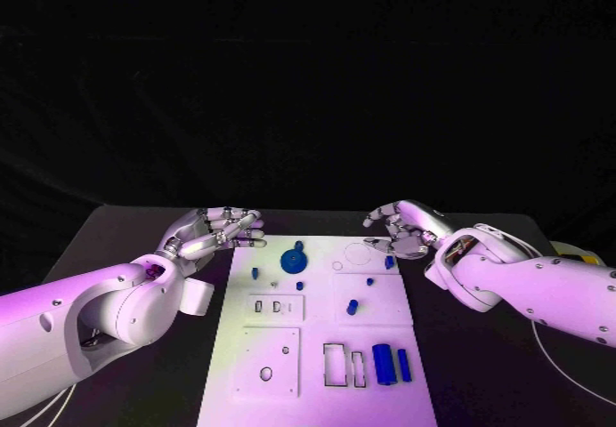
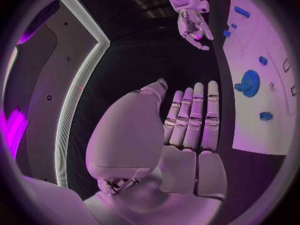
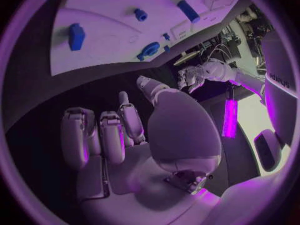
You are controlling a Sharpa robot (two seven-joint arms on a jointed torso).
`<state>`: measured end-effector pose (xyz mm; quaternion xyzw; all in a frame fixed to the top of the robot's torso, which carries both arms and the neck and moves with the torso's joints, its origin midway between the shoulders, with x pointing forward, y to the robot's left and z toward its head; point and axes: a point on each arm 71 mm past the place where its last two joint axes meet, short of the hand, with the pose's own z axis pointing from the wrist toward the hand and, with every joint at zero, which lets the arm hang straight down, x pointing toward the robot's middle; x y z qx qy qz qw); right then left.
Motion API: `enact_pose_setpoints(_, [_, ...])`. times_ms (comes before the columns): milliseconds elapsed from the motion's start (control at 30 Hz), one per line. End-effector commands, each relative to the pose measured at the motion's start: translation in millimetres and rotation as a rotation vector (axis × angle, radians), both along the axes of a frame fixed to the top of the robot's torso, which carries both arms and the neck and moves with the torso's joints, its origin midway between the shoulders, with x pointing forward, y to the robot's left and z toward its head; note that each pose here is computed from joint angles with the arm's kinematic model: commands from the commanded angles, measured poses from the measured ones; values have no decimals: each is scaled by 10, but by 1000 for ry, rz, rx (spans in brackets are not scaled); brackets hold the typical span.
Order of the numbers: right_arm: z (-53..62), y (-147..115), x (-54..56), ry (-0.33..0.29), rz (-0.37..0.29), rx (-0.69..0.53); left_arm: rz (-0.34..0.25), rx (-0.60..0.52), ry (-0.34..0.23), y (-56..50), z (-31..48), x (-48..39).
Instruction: Assemble the parts on the task board
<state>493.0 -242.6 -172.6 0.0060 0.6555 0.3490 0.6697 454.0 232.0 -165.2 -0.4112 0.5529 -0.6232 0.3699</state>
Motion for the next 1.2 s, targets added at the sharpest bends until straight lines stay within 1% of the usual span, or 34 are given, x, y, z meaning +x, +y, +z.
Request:
enact_pose_setpoints(33, [0, -127, -63, 37, 74, 36, -22, -13, -4, -20, 12, 0])
enact_pose_setpoints(200, [-44, -360, -95, 78, 45, 10, -21, -12, -4, -16, 8, 9])
enact_pose_setpoints(400, [-179, -493, -103, 130, 19, -28, -20, -11, -3, -13, 4, 16])
enact_pose_setpoints(600, [-346, -513, -81, 174, 7, -49, -22, -12, -3, -19, 2, 19])
enact_pose_setpoints(900, [-512, -501, -58, 215, -6, -68, -21, -11, -2, -21, -1, 24])
enact_pose_setpoints(1067, [-556, -479, -52, 221, -7, -70, -20, -10, -1, -16, -2, 25])
enact_pose_setpoints(1200, [-565, -461, -45, 216, -12, -69, -19, -10, -1, -14, -3, 26])
